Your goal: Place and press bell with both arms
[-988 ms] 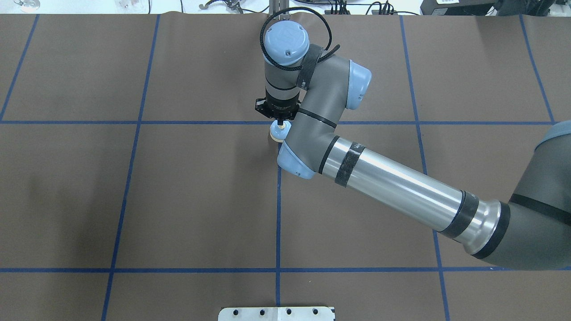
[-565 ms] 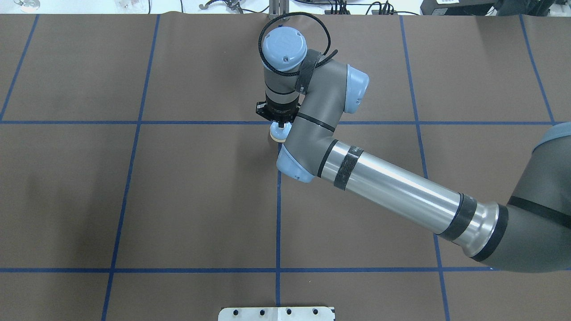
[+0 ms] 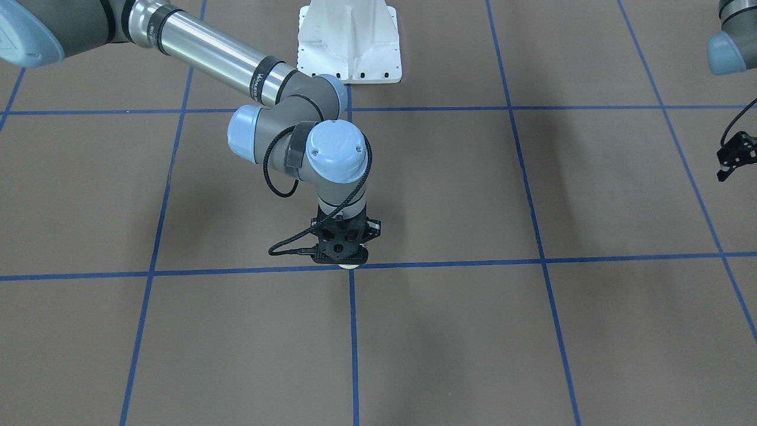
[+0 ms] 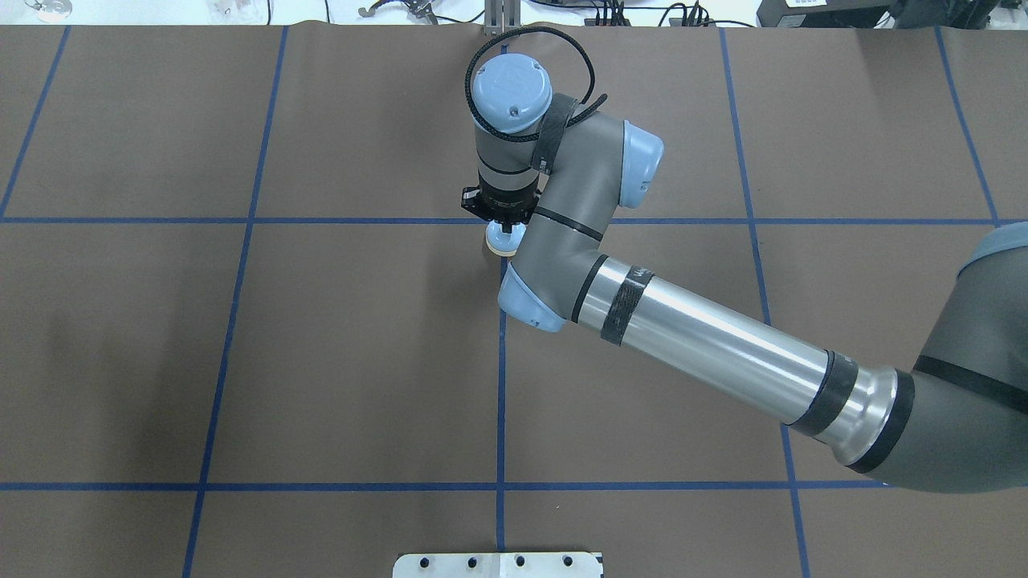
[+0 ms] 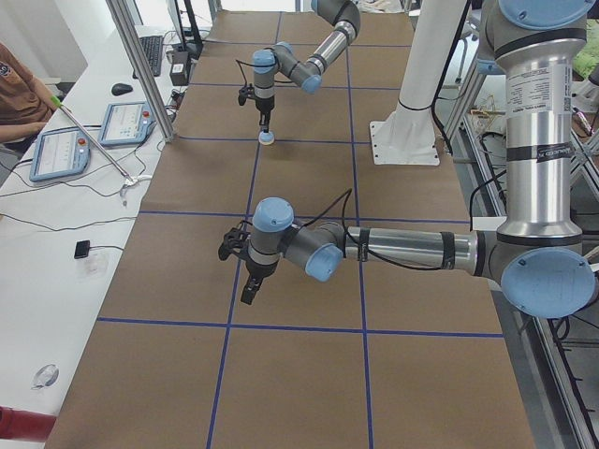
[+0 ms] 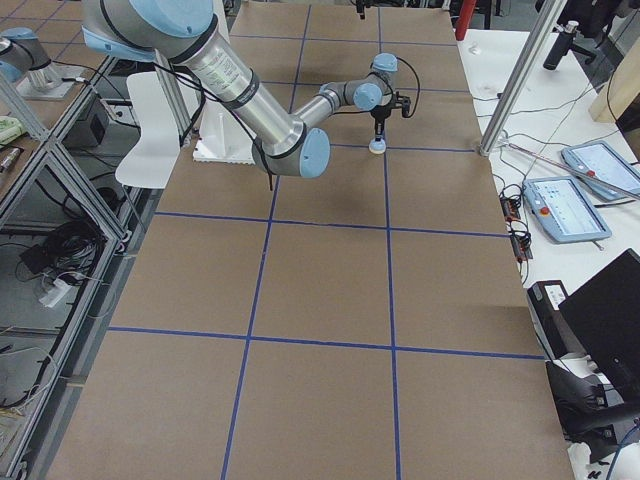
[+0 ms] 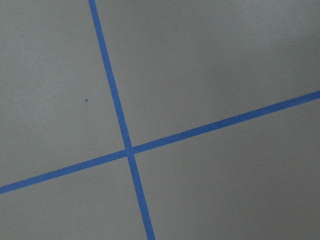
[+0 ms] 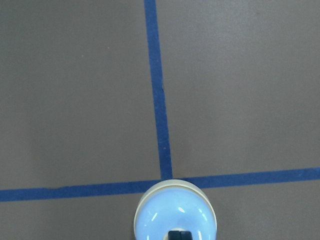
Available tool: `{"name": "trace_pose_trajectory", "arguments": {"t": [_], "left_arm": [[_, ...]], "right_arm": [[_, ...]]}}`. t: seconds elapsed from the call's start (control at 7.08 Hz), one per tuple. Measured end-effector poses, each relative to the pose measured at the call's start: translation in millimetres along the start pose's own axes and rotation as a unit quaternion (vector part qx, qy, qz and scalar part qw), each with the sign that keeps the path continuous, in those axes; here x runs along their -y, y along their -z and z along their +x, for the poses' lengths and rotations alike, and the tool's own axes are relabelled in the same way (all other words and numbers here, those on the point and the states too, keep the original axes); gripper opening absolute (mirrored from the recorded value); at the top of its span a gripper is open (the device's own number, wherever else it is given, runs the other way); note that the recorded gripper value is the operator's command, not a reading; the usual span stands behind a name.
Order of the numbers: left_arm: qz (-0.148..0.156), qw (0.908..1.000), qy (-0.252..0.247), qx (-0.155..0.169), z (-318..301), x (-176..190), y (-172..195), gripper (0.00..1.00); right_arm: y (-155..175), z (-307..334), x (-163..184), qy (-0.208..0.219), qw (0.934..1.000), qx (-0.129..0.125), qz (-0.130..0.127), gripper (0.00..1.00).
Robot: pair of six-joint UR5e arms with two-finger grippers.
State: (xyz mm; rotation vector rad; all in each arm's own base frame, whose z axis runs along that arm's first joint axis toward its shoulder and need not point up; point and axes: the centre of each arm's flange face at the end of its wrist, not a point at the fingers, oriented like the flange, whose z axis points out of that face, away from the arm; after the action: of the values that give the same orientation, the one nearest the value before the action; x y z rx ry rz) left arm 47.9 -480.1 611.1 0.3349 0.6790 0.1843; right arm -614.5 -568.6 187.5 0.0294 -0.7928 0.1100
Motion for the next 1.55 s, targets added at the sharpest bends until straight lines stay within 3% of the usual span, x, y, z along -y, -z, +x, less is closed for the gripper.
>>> {"name": "trace_pose_trajectory", "arguments": {"t": [0.28, 0.56, 0.71, 0.99, 1.27, 1.55], "left_arm": [[0.0, 1.0, 0.0, 0.0, 0, 0, 0, 1.0], [-0.001, 1.0, 0.001, -0.001, 0, 0, 0, 1.0], [-0.002, 1.0, 0.001, -0.001, -1, 0, 0, 1.0], [-0.005, 1.0, 0.006, -0.001, -4, -3, 2, 1.0], [-0.013, 0.9999, -0.002, -0.006, -20, -12, 8, 1.0], [-0.027, 0.9995, -0.015, -0.012, -67, -33, 36, 1.0]], "right_arm": [[15, -3, 6, 0.0, 0.9999, 0.01, 0.006, 0.0], [52, 3, 18, -0.006, 0.9993, 0.035, 0.006, 0.99], [73, 18, 23, -0.011, 0.999, 0.043, -0.002, 1.0], [115, 81, 21, -0.01, 0.9995, 0.029, -0.012, 1.0], [146, 183, 18, 0.029, 0.9995, 0.003, -0.013, 1.0], [168, 303, 16, 0.076, 0.9968, 0.004, -0.023, 1.0]]}}
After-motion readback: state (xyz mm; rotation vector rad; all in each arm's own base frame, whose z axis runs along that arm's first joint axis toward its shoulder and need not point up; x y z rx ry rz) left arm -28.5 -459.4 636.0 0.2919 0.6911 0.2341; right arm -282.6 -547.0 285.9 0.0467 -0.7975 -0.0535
